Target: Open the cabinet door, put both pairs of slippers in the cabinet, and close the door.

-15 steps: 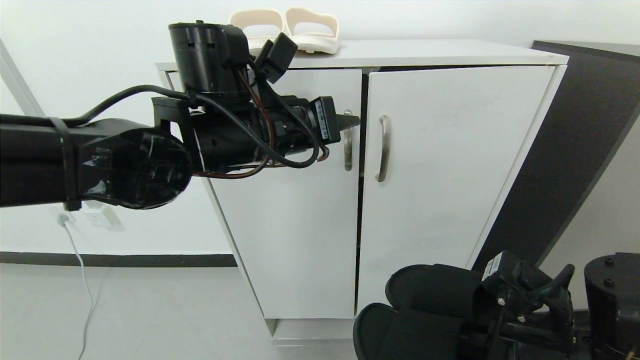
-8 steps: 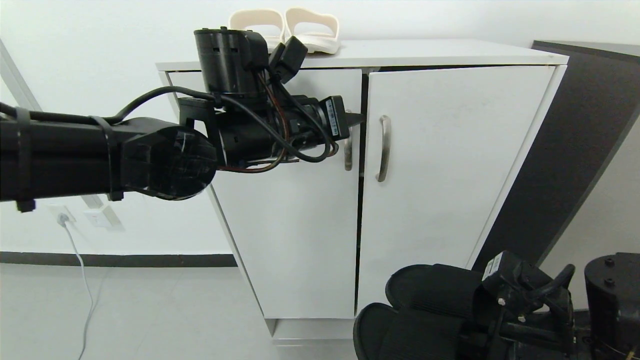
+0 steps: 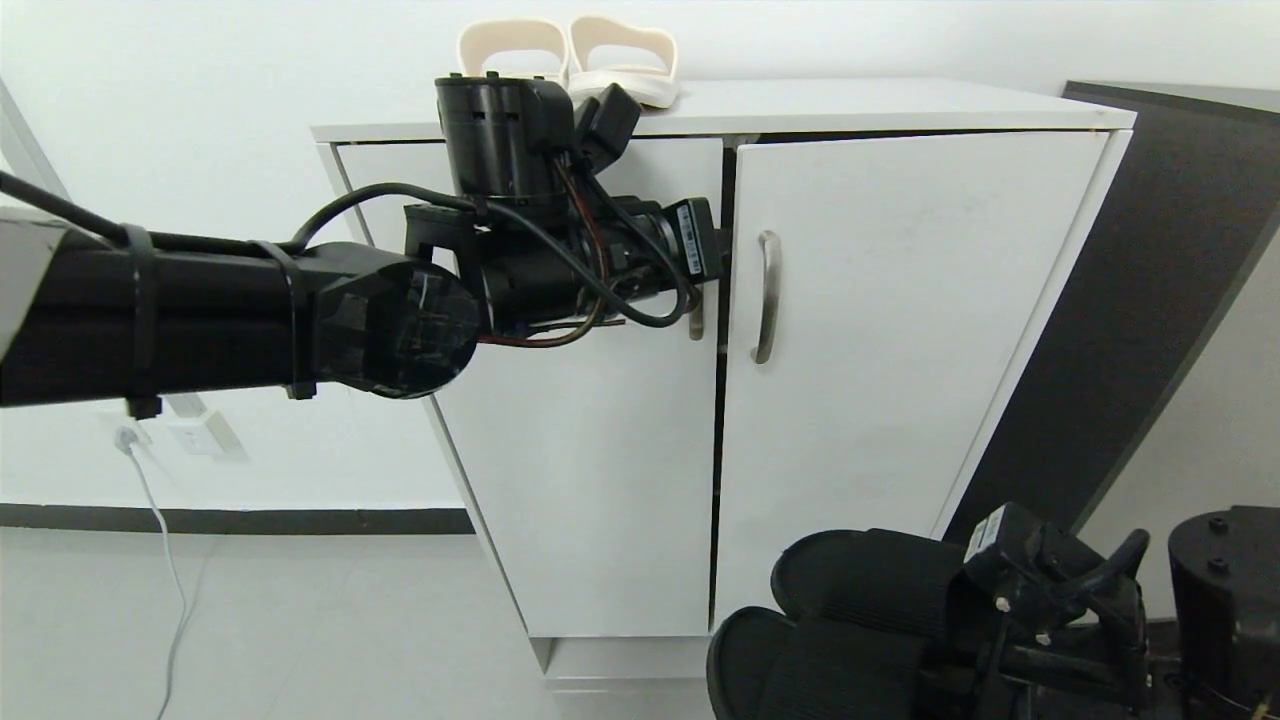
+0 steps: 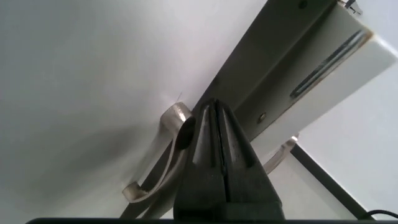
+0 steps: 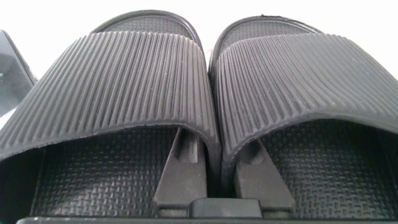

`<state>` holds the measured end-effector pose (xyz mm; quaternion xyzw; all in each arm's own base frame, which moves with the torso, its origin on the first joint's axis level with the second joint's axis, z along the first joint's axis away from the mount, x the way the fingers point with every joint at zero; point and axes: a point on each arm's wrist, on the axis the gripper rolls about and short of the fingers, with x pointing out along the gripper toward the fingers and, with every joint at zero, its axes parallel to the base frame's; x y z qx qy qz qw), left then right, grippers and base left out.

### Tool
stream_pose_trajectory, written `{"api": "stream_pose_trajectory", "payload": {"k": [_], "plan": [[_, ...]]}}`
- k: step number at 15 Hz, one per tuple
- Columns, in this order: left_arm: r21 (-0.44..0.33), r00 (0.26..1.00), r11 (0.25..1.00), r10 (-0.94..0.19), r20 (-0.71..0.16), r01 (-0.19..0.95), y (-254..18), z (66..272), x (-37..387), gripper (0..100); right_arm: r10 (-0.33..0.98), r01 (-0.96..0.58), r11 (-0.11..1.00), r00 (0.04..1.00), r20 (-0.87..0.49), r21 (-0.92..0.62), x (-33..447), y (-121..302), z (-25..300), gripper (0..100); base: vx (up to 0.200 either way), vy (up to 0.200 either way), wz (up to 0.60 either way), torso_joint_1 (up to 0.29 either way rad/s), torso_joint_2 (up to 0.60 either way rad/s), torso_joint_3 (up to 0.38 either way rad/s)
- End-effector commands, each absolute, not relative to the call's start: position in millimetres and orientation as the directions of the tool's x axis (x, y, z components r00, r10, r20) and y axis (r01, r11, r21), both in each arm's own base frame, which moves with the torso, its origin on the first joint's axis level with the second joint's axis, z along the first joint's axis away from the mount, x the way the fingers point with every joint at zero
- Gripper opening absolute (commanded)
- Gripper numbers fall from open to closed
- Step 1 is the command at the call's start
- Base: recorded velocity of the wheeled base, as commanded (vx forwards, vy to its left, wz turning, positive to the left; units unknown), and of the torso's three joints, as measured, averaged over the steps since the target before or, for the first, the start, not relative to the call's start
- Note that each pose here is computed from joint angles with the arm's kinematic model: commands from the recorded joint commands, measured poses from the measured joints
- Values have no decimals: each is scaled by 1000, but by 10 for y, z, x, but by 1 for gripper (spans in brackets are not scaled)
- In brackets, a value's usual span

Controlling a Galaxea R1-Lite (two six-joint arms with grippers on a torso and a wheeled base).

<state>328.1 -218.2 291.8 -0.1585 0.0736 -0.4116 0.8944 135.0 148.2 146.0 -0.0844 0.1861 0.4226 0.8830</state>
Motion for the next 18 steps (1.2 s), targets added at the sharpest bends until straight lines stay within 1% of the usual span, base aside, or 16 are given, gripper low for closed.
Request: {"api": "stream_pose_trajectory", "payload": {"k": [1,4,8,9,10,11,12,13,14,15,16,18], "plan": [[-348,651,613,-759,-10,709,-2199,2882,3307,0,714,-778,628,572,-403,9,1352,1486,1453,0,0,0,0,0,0,0],[-352,652,612,-758,-7,708,-2194,2891,3299,0,712,-781,624,564,-418,9,1339,1486,1418,0,0,0,0,0,0,0],[-370,654,613,-756,-18,698,-2192,2865,3287,0,716,-789,615,553,-427,9,1315,1495,1396,0,-200,0,0,2,1,4],[-372,661,619,-750,-19,692,-2246,2842,3216,0,719,-794,607,544,-432,10,1294,1499,1381,0,-200,0,0,7,-2,2],[-369,647,604,-762,-10,706,-2334,2833,3127,0,723,-800,600,537,-435,11,1276,1502,1373,0,-200,0,0,7,-7,2],[-363,598,556,-801,6,748,-2534,2787,2950,0,727,-809,587,522,-446,10,1239,1505,1341,0,-200,0,0,-2,7,2],[-362,572,530,-820,10,767,-2633,2763,2872,0,730,-815,580,516,-449,8,1225,1511,1333,0,-200,0,0,2,2,2],[-359,511,466,-859,36,809,-2907,2674,2746,0,734,-822,570,505,-454,8,1200,1518,1318,0,-200,0,0,-7,7,-7],[-353,495,444,-866,67,824,-3002,2636,2735,0,732,-822,570,504,-458,8,1195,1512,1307,0,-200,0,0,7,2,2],[-348,496,439,-864,88,828,-3033,2608,2756,0,732,-822,570,504,-458,8,1191,1507,1304,0,0,0,0,0,0,0],[-344,505,446,-857,103,826,-3000,2624,2778,0,733,-822,570,504,-457,8,1190,1506,1307,0,0,0,0,0,0,0],[-346,578,515,-809,104,784,-2882,2622,2889,0,731,-821,571,504,-460,9,1200,1514,1303,0,0,0,0,0,0,0]]}}
